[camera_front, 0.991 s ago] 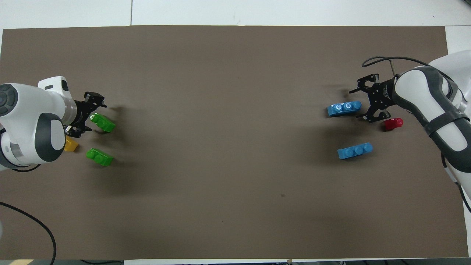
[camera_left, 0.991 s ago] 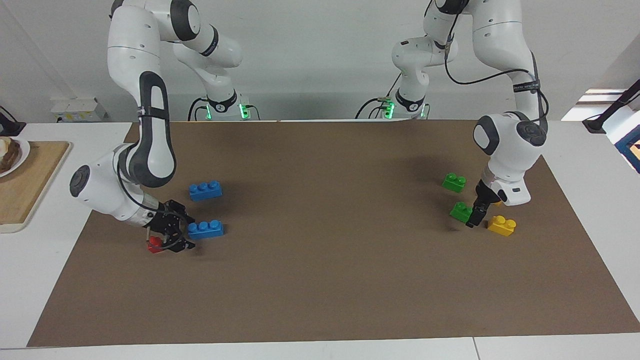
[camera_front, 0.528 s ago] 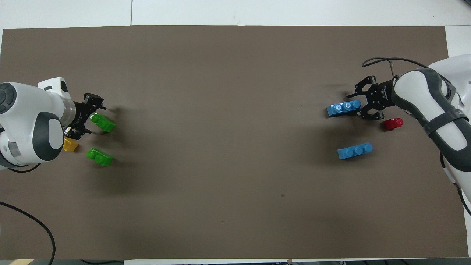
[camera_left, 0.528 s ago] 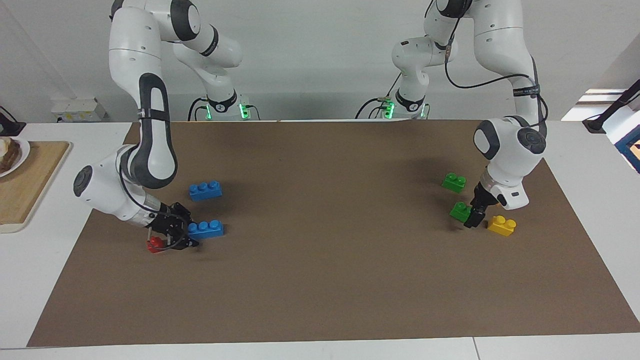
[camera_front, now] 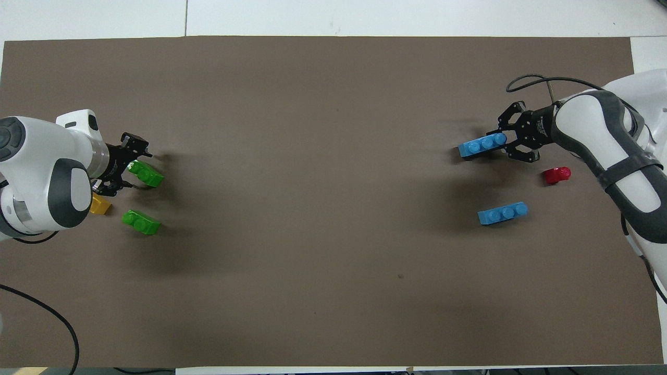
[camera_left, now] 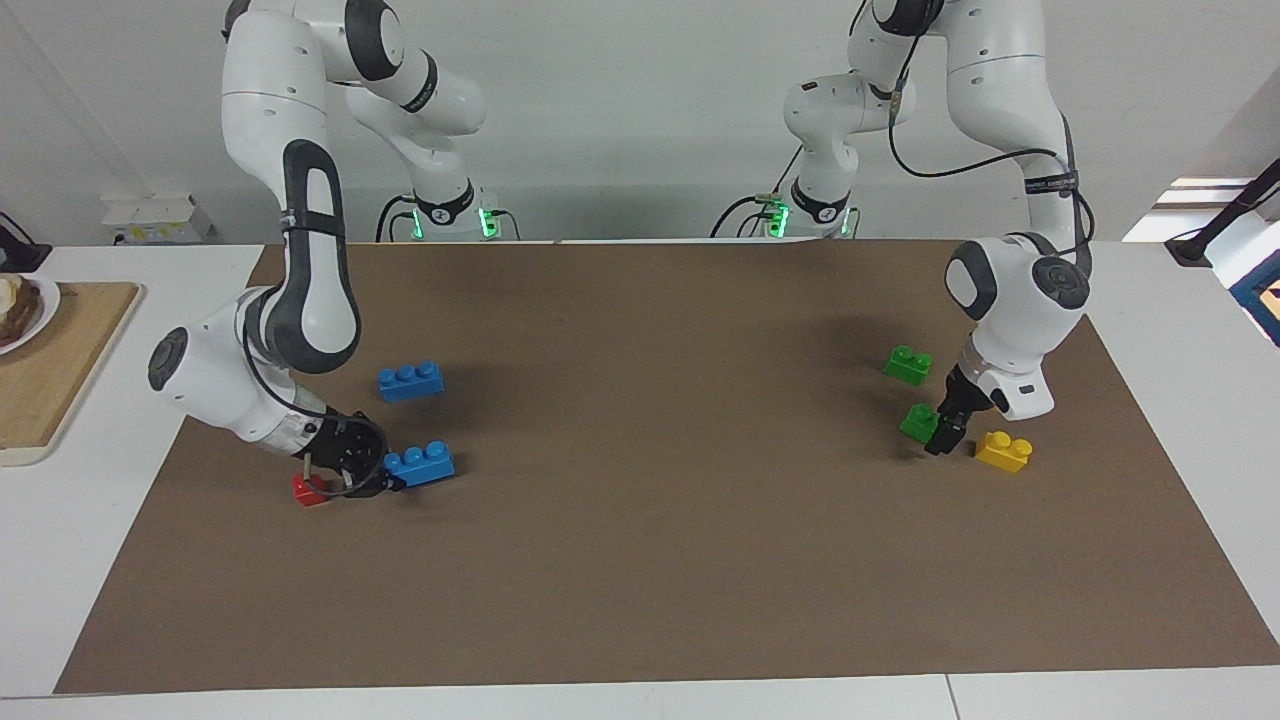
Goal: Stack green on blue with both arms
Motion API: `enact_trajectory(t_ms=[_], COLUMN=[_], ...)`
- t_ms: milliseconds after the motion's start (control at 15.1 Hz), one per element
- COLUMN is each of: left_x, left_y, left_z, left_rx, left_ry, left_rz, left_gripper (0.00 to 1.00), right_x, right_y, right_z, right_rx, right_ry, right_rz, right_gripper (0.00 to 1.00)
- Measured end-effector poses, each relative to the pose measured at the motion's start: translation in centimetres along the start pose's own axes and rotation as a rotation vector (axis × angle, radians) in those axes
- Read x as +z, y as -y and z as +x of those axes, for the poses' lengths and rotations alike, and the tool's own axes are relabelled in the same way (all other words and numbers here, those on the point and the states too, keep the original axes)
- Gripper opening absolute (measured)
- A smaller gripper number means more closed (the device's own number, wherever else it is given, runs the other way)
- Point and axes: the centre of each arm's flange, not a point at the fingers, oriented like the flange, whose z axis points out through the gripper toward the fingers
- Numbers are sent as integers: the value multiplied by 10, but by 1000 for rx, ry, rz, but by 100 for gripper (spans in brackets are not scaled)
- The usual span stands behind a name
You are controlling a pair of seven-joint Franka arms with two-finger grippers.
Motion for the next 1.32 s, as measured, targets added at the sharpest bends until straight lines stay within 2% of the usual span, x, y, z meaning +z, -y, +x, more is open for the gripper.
enact_trajectory(t_ms=[132,396,594,858,1123,1321], left_x=[2,1,-12,-68,-122,-140], left_y=[0,-2,-12,-53,-103,-123], left_z=[0,2,5,-9,-78,-140], left_rx=[0,17,27,-11,-179,-277], left_ry=[2,0,1,37,29,33], left_rz=[2,-2,-4,30,20,34], left_gripper=[78,34,34,34,34,34], right_x=[-14,8,45,102,149,162], right_y=[22,49,51,31,0,-9], right_z=[-42,-157,-225,-278,-317,-315], right_rx=[105,274,357,347,266,241], right_ry=[22,98,98,80,60,49], right_rz=[24,35,43,3,-78,-84], right_gripper=[35,35,35,35,35,35])
